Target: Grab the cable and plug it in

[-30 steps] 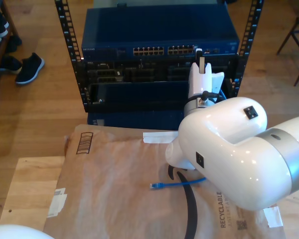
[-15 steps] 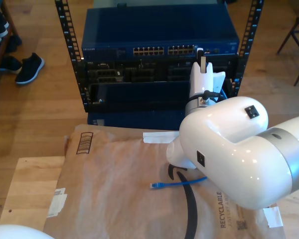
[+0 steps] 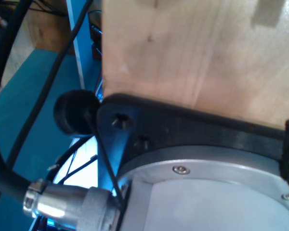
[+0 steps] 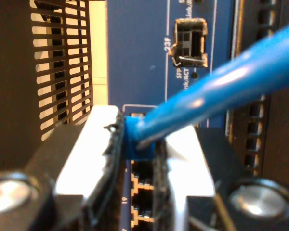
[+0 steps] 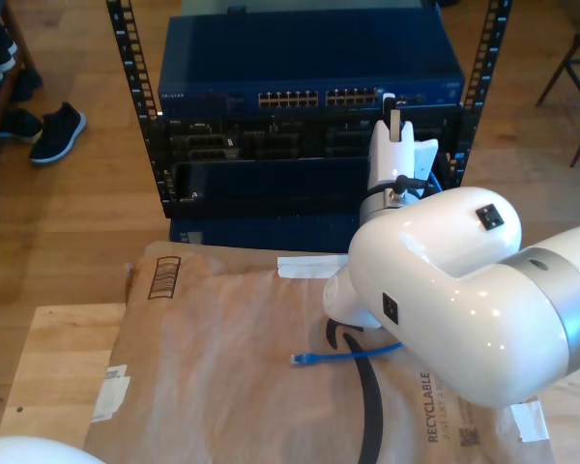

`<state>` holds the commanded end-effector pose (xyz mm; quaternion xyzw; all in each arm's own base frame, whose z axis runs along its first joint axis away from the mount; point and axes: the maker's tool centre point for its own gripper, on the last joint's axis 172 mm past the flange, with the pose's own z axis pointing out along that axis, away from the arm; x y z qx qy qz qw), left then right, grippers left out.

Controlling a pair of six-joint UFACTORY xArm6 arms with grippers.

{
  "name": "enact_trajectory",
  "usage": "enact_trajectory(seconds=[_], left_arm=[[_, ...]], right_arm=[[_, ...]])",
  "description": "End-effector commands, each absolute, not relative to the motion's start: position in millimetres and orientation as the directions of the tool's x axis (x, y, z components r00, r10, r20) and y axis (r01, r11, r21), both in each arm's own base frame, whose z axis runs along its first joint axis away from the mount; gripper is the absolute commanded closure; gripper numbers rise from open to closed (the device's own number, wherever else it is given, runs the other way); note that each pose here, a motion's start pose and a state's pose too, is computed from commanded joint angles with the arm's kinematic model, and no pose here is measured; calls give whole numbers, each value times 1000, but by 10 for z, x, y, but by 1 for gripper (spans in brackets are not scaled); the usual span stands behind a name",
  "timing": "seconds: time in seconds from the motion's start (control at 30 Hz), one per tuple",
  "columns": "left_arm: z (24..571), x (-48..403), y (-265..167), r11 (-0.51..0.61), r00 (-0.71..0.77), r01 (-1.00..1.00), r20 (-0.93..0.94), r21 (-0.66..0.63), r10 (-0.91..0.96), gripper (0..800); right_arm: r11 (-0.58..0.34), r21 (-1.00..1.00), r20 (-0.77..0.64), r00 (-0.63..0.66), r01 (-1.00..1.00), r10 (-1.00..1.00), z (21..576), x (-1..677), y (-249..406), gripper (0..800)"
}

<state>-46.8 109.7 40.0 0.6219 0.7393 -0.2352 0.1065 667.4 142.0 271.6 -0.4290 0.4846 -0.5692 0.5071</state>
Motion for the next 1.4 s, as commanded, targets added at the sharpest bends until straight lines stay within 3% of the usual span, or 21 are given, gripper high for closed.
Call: enact_trajectory(seconds=[1.4], left_arm=[[400, -468, 1097, 116, -204, 970, -450, -215, 869, 2]], right_arm=[[3, -982, -23, -106, 190, -994, 2725, 6819, 1555, 800]])
